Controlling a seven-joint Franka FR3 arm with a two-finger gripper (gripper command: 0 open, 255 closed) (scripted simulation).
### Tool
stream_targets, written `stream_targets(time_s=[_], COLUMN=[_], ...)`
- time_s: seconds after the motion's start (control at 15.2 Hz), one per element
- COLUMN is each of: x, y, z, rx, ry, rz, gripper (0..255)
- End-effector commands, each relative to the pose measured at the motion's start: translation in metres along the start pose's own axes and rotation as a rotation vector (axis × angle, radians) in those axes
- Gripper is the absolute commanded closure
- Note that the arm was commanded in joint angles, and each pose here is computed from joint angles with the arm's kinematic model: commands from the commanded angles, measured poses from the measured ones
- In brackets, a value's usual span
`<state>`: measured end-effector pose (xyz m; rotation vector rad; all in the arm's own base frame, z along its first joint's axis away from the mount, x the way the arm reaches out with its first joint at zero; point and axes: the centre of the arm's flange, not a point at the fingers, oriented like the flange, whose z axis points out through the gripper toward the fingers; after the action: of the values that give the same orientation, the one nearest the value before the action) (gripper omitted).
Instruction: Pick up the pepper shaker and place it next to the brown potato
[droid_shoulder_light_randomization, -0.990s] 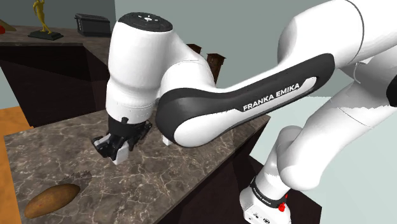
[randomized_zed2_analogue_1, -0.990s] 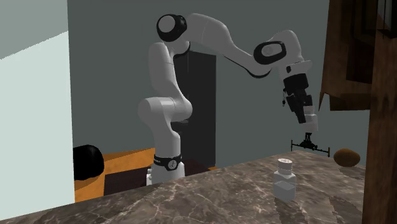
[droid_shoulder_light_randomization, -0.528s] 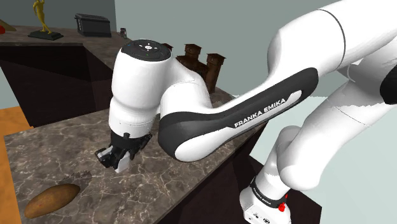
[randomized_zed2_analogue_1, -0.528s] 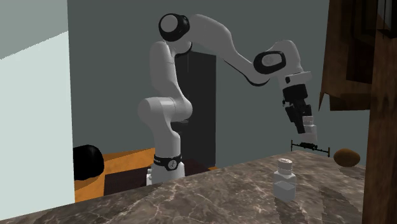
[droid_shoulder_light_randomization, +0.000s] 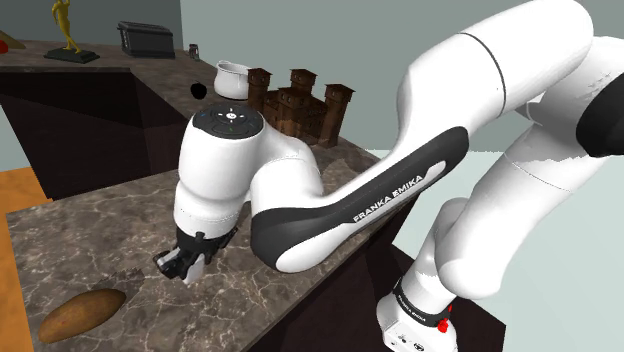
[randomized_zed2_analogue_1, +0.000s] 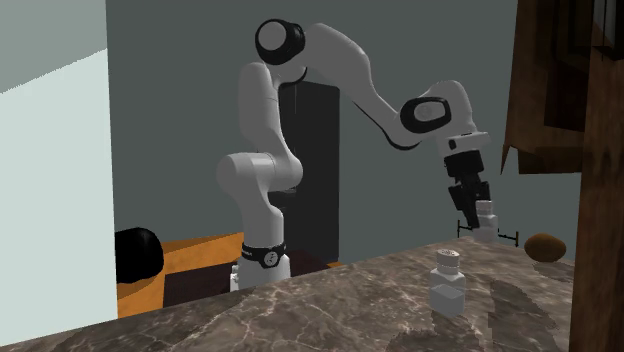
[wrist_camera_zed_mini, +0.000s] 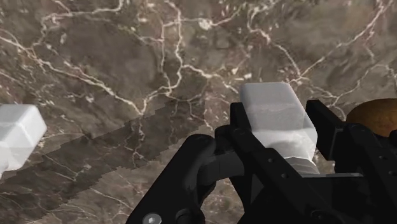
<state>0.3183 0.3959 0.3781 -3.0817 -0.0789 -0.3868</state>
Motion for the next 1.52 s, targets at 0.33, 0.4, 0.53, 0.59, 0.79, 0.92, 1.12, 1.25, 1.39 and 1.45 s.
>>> stream_targets(time_s=[0.33, 0.4, 0.53, 0.59, 0.79, 0.92, 1.12, 1.25, 1.39, 1.45], x=[-0.01, -0.012, -0.012, -0.012, -0.012, -0.012, -0.012, -0.012, -0.012, -0.012], y=[0.001, 0.001, 0.001, 0.001, 0.001, 0.001, 0.001, 0.001, 0.001, 0.001], z=[0.035, 0.042, 0.042, 0.042, 0.042, 0.042, 0.042, 0.042, 0.029, 0.016], rx=[0.0, 0.0, 0.001, 0.001, 0.0, 0.0, 0.0, 0.0, 0.0, 0.0], ry=[0.0, 0.0, 0.0, 0.0, 0.0, 0.0, 0.0, 0.0, 0.0, 0.0], rz=[0.0, 0.0, 0.0, 0.0, 0.0, 0.0, 0.0, 0.0, 0.0, 0.0], gripper=[255, 255, 255, 255, 255, 255, 0, 0, 0, 0])
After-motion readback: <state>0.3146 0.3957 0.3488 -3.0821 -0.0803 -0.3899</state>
